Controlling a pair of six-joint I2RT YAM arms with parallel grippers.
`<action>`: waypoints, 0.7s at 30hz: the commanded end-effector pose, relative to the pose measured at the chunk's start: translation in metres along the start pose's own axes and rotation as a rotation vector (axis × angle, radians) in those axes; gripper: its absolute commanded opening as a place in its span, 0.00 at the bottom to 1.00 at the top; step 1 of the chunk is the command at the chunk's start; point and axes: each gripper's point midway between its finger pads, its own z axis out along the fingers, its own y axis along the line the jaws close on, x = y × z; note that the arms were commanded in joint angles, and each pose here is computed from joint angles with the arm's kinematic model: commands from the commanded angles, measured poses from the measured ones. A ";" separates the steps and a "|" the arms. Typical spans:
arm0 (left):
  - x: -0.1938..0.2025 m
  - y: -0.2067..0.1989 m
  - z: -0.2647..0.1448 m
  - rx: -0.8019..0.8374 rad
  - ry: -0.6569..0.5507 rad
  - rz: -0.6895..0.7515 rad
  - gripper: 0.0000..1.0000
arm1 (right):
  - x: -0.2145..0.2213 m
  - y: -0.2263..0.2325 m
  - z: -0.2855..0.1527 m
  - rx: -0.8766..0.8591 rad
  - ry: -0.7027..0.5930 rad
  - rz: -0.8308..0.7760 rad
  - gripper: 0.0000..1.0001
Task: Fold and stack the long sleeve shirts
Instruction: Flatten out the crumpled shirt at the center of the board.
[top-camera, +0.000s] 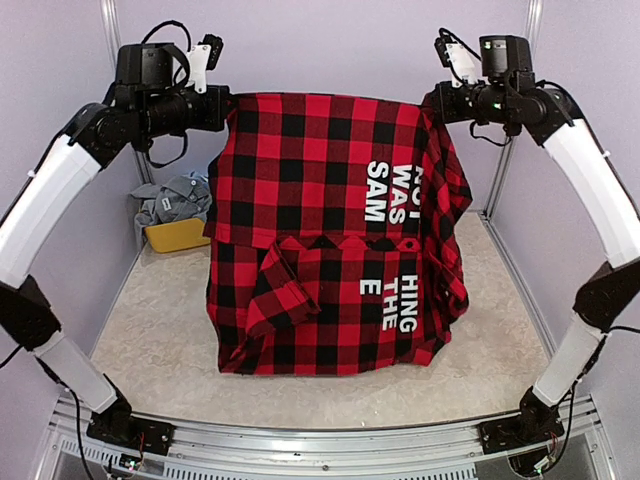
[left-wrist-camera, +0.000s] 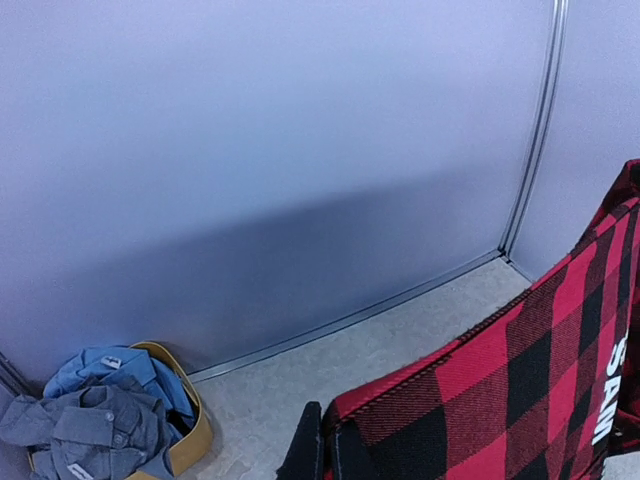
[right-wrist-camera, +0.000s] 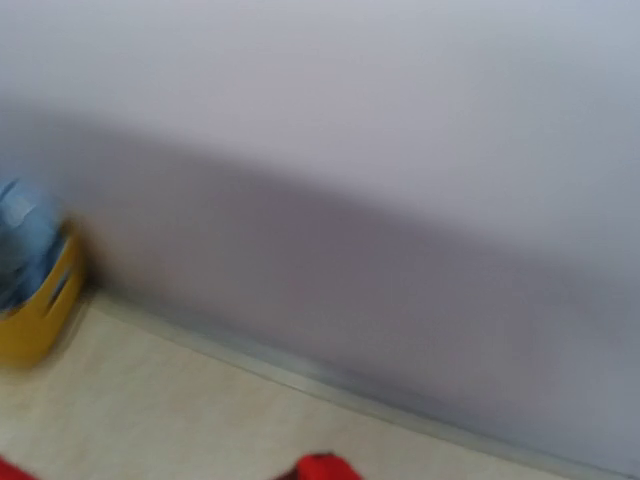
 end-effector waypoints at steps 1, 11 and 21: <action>-0.107 0.061 -0.008 -0.080 -0.258 -0.097 0.00 | -0.075 -0.089 0.001 0.273 -0.204 -0.054 0.00; -0.163 0.054 -0.054 0.057 -0.533 -0.124 0.00 | -0.172 -0.087 -0.115 0.216 -0.624 -0.015 0.00; -0.030 0.030 -0.058 0.118 -0.321 -0.045 0.00 | -0.013 -0.066 -0.084 0.113 -0.300 0.097 0.00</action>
